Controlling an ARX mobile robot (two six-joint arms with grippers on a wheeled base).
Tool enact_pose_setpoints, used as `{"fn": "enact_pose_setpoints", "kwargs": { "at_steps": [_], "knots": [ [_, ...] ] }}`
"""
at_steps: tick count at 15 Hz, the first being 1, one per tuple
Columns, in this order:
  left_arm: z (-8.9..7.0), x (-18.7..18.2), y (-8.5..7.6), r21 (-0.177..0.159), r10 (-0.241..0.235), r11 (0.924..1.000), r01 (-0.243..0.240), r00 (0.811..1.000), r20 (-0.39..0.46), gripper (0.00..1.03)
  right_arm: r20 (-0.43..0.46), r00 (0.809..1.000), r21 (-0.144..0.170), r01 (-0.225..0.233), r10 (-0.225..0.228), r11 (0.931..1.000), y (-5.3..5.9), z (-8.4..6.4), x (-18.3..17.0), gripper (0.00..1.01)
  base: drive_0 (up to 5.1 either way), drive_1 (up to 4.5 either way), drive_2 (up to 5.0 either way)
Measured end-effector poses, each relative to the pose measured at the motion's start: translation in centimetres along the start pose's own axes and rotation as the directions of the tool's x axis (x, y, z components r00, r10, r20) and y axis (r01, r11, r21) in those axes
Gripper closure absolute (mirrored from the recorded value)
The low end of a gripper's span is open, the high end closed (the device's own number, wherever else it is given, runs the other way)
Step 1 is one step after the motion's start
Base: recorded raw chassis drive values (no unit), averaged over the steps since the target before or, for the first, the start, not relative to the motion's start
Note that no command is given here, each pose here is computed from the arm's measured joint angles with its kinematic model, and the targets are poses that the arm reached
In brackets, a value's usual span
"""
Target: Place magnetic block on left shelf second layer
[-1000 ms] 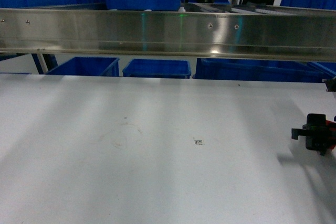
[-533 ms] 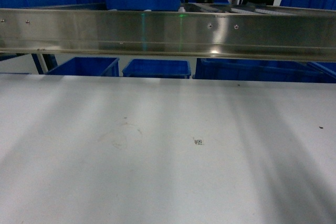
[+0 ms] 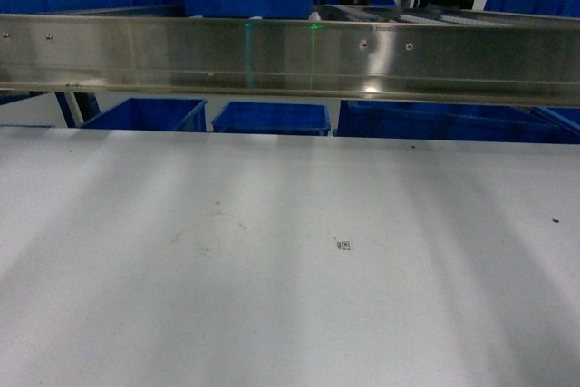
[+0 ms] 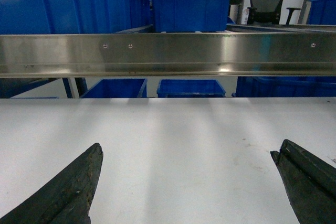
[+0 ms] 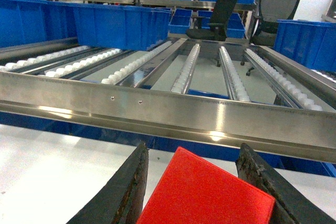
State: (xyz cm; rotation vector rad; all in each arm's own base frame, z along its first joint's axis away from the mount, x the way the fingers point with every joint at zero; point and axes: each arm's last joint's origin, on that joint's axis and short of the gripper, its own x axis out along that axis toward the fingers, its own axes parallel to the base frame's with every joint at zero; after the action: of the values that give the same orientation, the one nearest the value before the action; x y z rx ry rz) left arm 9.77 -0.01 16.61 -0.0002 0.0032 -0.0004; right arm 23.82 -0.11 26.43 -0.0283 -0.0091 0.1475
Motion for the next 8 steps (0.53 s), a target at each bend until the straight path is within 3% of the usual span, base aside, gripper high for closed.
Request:
{"fn": "enact_pose_setpoints", "kwargs": {
  "at_steps": [5, 8],
  "knots": [
    [0.00, 0.00, 0.00, 0.000, 0.000, 1.0000, 0.000, 1.000, 0.000, 0.05, 0.001, 1.000, -0.001, 0.000, 0.000, 1.0000, 0.00, 0.01, 0.00, 0.57, 0.0, 0.00, 0.0],
    [-0.03, 0.00, 0.00, 0.000, 0.000, 1.0000, 0.000, 1.000, -0.003, 0.05, 0.001, 1.000, -0.001, 0.007, -0.007, 1.0000, -0.04, 0.01, 0.00, 0.57, -4.8, 2.69, 2.7]
  ]
}}
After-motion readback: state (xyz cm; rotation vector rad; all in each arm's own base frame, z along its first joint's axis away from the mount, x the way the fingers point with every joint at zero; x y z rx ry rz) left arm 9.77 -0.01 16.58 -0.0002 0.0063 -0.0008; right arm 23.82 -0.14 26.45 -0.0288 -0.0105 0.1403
